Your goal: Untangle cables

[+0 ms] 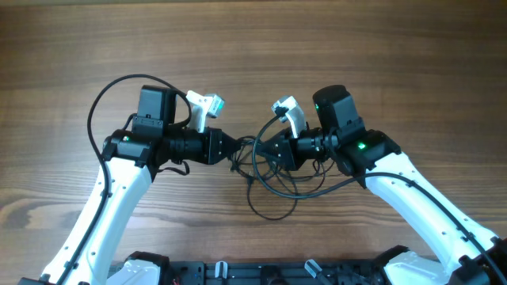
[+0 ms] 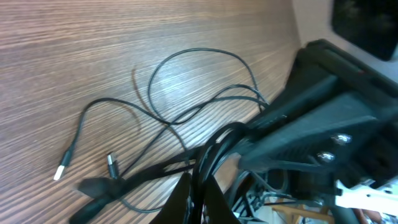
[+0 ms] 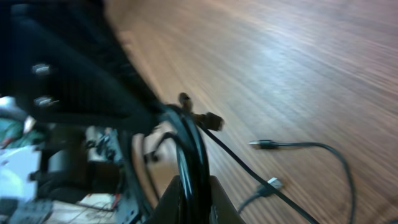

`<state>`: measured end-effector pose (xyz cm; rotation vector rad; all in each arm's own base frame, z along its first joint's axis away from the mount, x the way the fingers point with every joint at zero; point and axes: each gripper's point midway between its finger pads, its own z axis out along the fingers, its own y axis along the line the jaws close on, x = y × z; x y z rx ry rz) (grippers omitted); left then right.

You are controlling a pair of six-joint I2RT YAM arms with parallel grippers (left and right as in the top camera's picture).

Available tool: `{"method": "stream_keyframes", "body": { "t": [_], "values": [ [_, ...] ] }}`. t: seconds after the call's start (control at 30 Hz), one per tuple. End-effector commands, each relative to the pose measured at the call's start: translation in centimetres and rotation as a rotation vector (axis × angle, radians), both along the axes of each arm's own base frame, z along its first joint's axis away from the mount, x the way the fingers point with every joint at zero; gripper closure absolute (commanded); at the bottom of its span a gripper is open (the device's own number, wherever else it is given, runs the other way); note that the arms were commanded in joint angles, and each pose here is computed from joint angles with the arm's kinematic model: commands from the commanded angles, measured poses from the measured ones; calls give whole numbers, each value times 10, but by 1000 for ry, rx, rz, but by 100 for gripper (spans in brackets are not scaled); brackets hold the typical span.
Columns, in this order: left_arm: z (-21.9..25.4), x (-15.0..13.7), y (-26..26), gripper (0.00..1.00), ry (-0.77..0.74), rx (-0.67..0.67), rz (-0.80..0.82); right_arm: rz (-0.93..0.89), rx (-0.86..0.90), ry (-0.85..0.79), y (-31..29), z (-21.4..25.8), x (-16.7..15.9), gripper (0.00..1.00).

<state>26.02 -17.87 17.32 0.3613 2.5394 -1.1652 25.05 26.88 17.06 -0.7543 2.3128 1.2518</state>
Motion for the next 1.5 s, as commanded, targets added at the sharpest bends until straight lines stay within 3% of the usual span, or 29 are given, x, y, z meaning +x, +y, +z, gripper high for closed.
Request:
{"method": "stream_keyframes", "body": {
  "t": [0.0,0.67,0.73,0.9,1.1,1.17,1.2,1.27,1.4,1.47],
  "values": [
    [-7,11,17,96,-41,108,61,102,93,6,6,15,-14,96],
    [-3,-1,9,96,4,52,24,87,126,2,10,23,-9,96],
    [-2,-1,8,96,4,44,20,86,126,2,9,23,-8,85],
    [-31,12,46,96,6,295,166,63,111,-6,9,21,-4,89],
    [-35,9,51,96,34,320,182,-186,24,50,-3,8,29,96],
    [-35,9,51,96,34,320,182,-437,-87,133,-27,-14,51,96],
    [-35,8,51,96,35,320,182,-741,-217,270,-65,-42,59,96],
    [-35,8,51,96,35,320,182,-903,-297,353,-89,-58,54,96],
    [-35,8,51,96,35,320,182,-986,-367,390,-106,-69,46,84],
    [-35,8,50,96,36,316,180,-899,-313,375,-90,-61,49,96]
  ]
}}
